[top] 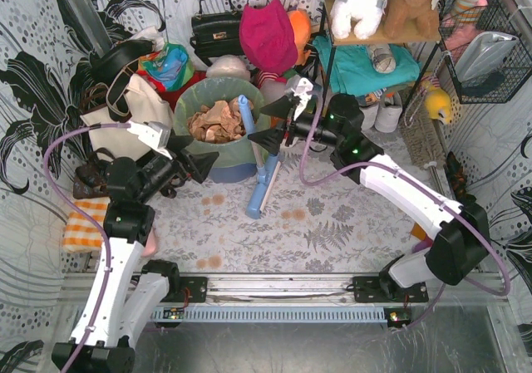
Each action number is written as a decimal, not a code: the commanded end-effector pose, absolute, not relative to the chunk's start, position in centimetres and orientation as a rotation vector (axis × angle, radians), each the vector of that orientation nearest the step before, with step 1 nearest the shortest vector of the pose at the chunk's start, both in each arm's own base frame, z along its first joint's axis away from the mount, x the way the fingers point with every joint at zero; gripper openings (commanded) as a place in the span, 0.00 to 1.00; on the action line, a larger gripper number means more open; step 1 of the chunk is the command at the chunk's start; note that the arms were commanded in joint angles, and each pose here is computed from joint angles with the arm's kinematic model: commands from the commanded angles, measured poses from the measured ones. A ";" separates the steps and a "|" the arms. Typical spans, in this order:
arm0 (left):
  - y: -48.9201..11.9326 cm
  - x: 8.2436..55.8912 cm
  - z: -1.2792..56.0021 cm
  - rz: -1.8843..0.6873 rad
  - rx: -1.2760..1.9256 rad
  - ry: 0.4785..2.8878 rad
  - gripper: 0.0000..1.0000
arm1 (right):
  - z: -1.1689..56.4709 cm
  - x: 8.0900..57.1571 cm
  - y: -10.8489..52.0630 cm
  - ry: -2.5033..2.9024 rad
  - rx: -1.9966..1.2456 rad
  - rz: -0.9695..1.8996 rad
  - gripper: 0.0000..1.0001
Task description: Tie the trash bag
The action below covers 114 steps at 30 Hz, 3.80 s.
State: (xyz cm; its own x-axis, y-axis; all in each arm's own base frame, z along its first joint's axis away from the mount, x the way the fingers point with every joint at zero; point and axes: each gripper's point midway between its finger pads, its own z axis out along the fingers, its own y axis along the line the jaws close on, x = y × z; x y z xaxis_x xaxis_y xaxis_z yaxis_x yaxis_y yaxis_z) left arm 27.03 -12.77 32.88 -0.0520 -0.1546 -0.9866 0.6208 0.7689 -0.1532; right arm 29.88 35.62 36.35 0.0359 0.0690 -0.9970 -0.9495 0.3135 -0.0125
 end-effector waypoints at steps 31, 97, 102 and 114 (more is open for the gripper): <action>-12.3 26.2 33.2 -0.665 0.320 1.439 0.98 | 37.4 31.0 36.3 1.187 -0.898 0.834 0.00; -11.8 26.6 33.0 -0.647 0.282 1.444 0.98 | 42.4 49.3 -0.3 1.367 -0.047 -0.075 0.62; -11.2 26.7 33.2 -0.619 0.251 1.435 0.98 | 45.5 46.1 -0.1 1.364 0.005 -0.021 0.72; -4.9 29.5 34.8 -0.393 -0.166 1.462 0.98 | 44.4 42.1 14.7 1.633 -0.128 0.466 0.73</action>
State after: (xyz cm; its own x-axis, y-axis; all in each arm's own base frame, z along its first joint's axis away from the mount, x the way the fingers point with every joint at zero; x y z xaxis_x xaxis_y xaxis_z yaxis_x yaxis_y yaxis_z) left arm 28.15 -8.73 32.46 -0.0019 -0.2915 -0.9566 0.3825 0.8836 -0.2700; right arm 43.08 7.67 48.34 0.0905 0.1607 -0.9829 -0.2118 0.9674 0.1386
